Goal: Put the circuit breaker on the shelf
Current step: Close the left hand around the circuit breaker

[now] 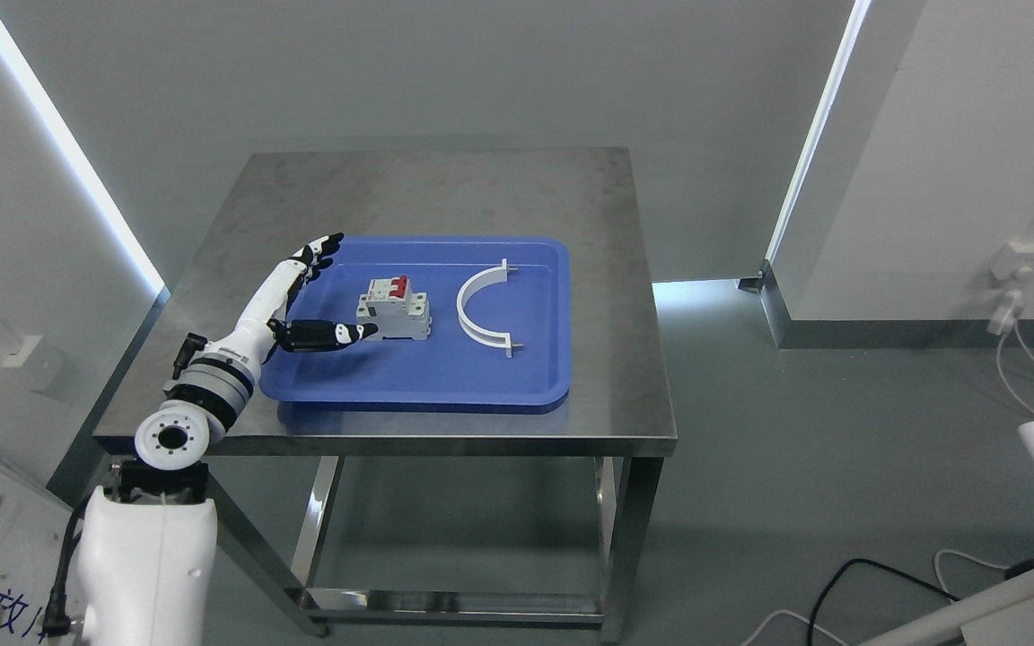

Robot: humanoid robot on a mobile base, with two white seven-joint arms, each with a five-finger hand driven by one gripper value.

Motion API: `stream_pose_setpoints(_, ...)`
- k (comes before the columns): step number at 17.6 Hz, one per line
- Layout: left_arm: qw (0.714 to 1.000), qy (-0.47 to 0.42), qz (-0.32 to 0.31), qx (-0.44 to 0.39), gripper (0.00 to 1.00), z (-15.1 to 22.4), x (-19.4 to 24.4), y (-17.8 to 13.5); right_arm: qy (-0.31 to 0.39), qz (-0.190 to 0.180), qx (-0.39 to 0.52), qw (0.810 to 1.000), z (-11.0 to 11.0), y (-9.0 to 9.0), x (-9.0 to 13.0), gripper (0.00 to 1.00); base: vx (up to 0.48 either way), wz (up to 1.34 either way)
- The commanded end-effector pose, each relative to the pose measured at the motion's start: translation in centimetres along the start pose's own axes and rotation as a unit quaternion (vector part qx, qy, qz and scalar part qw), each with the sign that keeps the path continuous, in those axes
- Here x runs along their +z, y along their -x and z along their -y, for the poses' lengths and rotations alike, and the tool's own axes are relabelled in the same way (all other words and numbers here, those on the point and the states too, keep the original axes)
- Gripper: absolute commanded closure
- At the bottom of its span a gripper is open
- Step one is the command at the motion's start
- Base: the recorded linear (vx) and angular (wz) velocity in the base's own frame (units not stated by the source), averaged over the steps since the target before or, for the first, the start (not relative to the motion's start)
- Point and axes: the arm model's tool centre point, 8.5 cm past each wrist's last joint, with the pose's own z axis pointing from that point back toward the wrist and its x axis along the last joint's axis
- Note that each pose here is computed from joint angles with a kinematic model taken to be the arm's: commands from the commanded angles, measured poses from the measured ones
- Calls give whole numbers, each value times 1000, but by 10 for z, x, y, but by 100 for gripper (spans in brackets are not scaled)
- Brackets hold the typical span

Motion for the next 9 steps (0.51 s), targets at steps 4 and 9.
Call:
stream_pose_setpoints(4, 995, 84, -49, -15, 25, 15, -22, 7, 6, -26, 15, 1000, 10, 6, -1, 0, 0, 0)
stream_pose_setpoints(9, 993, 88, -74, -36, 41, 20, -21, 24, 6, -26, 15, 1000, 10, 6, -1, 0, 0, 0)
